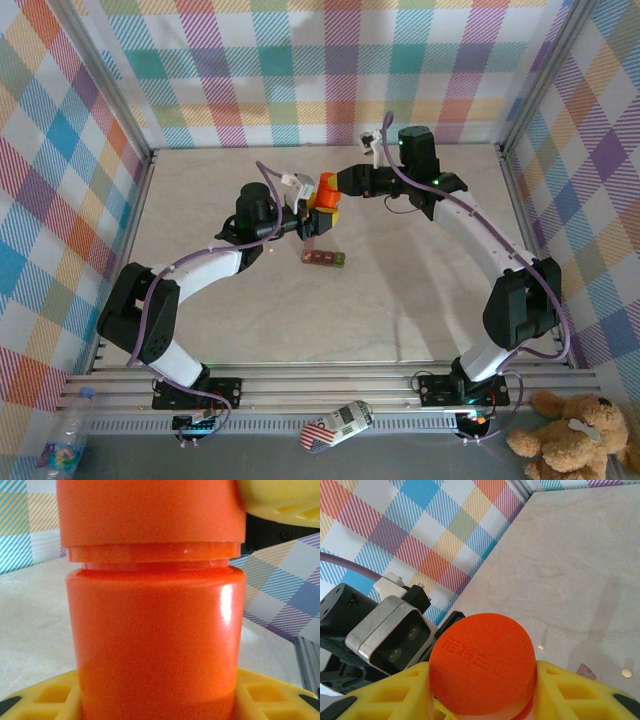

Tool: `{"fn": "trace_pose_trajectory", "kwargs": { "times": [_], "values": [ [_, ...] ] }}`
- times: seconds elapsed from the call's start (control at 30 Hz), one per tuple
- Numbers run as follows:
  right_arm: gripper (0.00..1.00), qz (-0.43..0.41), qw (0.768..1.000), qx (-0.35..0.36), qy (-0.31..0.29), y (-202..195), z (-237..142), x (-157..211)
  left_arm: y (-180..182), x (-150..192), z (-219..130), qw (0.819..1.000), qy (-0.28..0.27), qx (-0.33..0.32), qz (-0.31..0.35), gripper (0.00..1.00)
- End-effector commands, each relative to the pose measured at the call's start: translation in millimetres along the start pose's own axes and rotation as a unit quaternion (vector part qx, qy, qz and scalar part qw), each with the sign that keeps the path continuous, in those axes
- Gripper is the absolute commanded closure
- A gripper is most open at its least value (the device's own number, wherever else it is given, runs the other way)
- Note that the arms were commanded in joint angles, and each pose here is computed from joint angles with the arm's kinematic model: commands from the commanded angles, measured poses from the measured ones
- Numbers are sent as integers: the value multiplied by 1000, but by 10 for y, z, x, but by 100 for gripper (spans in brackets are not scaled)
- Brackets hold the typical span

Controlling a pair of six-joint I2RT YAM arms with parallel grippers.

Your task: Sort the pills into containers

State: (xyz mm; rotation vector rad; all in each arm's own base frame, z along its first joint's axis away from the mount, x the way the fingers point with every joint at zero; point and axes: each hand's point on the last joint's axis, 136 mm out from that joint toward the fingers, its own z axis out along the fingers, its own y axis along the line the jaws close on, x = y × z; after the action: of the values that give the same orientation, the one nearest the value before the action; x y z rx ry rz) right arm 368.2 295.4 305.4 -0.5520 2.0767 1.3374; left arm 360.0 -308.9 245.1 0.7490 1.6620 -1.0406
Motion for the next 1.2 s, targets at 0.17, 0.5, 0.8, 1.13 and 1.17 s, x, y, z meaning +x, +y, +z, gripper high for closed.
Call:
{"fn": "trace_pose_trajectory", "kwargs": {
  "times": [0.17,0.5,0.8,1.13,1.17],
  "values": [
    [65,75,995,62,-38,-125,262,229,166,-383,-73,991,-57,-115,39,100],
    [64,120,987,87,-68,-69,523,292,166,-275,24,977,-67,-196,55,100],
    [33,125,982,95,-103,-194,19,39,315,-286,-59,977,-64,-201,32,100],
    [22,24,999,8,-33,30,-271,49,17,-205,-65,999,-14,-33,15,100],
    [22,16,1000,-1,-26,52,-253,48,-32,-204,-51,1000,-8,-18,14,100]
  ]
}}
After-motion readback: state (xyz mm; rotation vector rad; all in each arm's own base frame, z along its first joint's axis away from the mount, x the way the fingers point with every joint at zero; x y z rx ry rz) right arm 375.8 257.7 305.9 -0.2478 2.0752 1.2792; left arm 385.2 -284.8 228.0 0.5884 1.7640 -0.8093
